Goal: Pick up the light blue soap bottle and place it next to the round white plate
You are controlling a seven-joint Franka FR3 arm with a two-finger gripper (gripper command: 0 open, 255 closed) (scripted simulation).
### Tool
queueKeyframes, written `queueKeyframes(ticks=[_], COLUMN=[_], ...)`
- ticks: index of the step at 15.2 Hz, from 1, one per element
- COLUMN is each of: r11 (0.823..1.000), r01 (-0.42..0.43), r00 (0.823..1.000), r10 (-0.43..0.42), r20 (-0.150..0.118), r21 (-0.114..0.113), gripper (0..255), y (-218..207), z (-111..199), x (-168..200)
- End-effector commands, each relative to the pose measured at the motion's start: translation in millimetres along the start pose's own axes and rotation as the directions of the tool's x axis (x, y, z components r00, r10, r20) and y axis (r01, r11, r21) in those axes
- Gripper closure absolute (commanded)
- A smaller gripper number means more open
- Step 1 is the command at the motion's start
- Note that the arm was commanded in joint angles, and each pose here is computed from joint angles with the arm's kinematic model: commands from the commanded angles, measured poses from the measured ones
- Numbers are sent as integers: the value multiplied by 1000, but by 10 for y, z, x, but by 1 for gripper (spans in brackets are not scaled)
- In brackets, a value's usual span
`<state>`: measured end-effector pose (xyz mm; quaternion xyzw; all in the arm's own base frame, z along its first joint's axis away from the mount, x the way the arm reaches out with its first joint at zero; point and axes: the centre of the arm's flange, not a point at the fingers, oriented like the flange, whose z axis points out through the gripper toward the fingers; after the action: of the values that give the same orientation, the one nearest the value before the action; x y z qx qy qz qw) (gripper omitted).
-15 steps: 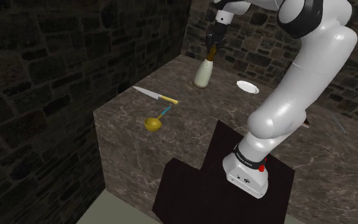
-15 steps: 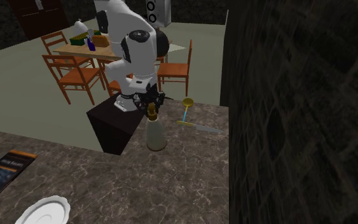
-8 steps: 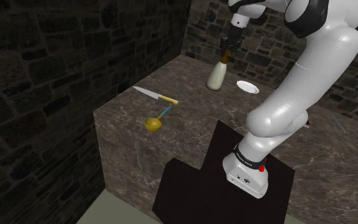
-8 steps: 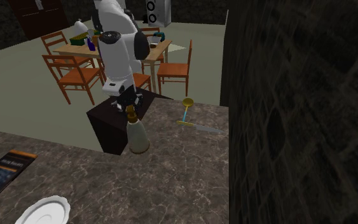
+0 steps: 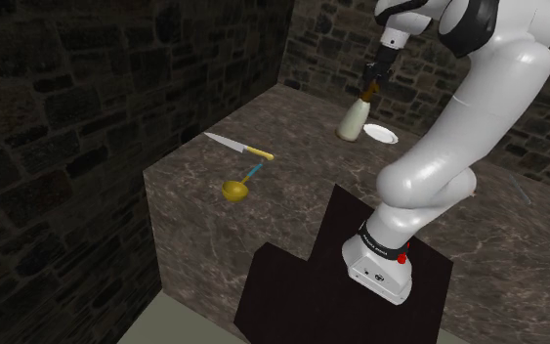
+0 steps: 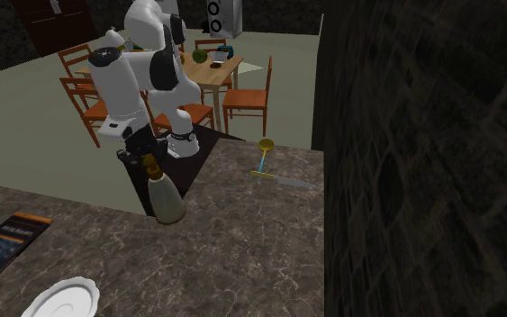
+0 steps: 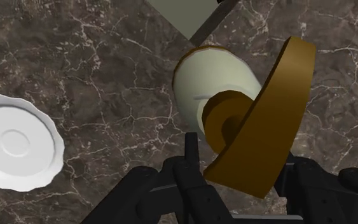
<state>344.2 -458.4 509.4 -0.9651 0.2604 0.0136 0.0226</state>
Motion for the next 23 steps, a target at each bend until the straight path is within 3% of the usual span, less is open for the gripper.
queueKeyframes(ticks=[1,23], r11=[1000,1000], r01=[1,1], r00=[1000,1000], r10=[-1,-1], r20=[-1,-1], r21=[0,0], gripper=[255,255], y=[277,3076], z=[-6,-84], x=[-69,-835])
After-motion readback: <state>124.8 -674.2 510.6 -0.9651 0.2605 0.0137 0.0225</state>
